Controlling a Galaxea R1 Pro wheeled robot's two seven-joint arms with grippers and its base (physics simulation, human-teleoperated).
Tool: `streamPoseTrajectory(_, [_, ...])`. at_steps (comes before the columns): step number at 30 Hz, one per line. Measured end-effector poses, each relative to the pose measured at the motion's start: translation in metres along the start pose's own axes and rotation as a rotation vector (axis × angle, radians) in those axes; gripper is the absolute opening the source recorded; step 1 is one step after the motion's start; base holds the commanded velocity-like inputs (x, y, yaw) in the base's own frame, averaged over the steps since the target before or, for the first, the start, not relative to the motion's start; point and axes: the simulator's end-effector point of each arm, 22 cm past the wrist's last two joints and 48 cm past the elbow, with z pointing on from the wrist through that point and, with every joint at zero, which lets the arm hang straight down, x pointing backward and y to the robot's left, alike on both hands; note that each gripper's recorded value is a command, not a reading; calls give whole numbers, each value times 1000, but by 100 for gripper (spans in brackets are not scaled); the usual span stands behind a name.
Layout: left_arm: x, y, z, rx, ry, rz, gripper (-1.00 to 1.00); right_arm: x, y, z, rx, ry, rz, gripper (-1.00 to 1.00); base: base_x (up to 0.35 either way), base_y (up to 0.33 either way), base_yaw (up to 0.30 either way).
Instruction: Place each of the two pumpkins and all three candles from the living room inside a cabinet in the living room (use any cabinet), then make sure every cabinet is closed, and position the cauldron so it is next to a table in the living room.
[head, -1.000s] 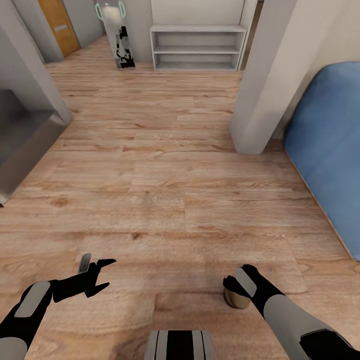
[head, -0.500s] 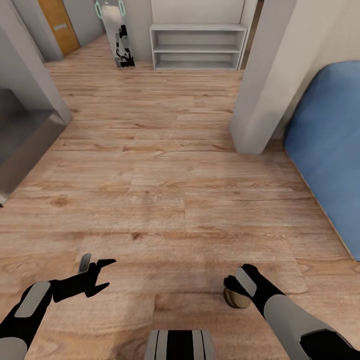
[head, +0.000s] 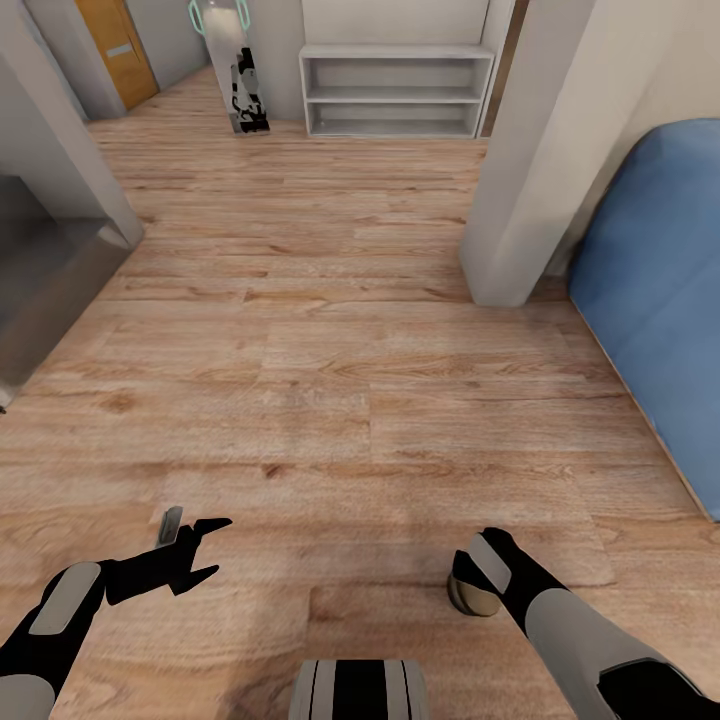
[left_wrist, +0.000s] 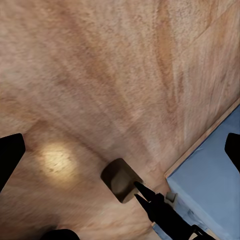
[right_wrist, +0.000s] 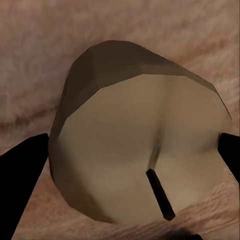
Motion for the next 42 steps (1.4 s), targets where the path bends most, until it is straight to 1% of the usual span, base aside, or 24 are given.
streamPoseTrajectory(3, [0, 0, 0, 0, 0, 0, 100, -1, 2, 0, -11, -2, 4, -100, 0, 0, 0])
streamPoseTrajectory(23, [2, 0, 1, 0, 3, -2, 100, -2, 2, -1, -12, -3, 5, -100, 0, 0, 0])
streamPoseTrajectory(24, [1, -2, 0, 4, 1, 0, 100, -1, 2, -1, -15, -4, -9, -100, 0, 0, 0])
streamPoseTrajectory(26, [1, -6, -1, 10, -1, 5, 100, -2, 9, -4, -51, -5, -1, -100, 0, 0, 0])
streamPoseTrajectory(27, [1, -8, -2, 13, -2, 7, 100, -3, 15, -7, -76, -9, 18, -100, 0, 0, 0])
streamPoseTrajectory(28, [1, -10, -3, 16, -3, 9, 100, -5, 18, -9, -87, -13, 30, -100, 0, 0, 0])
streamPoseTrajectory(42, [1, -37, -19, 57, -20, 43, 100, -24, 27, -39, -117, -68, 25, -100, 0, 0, 0])
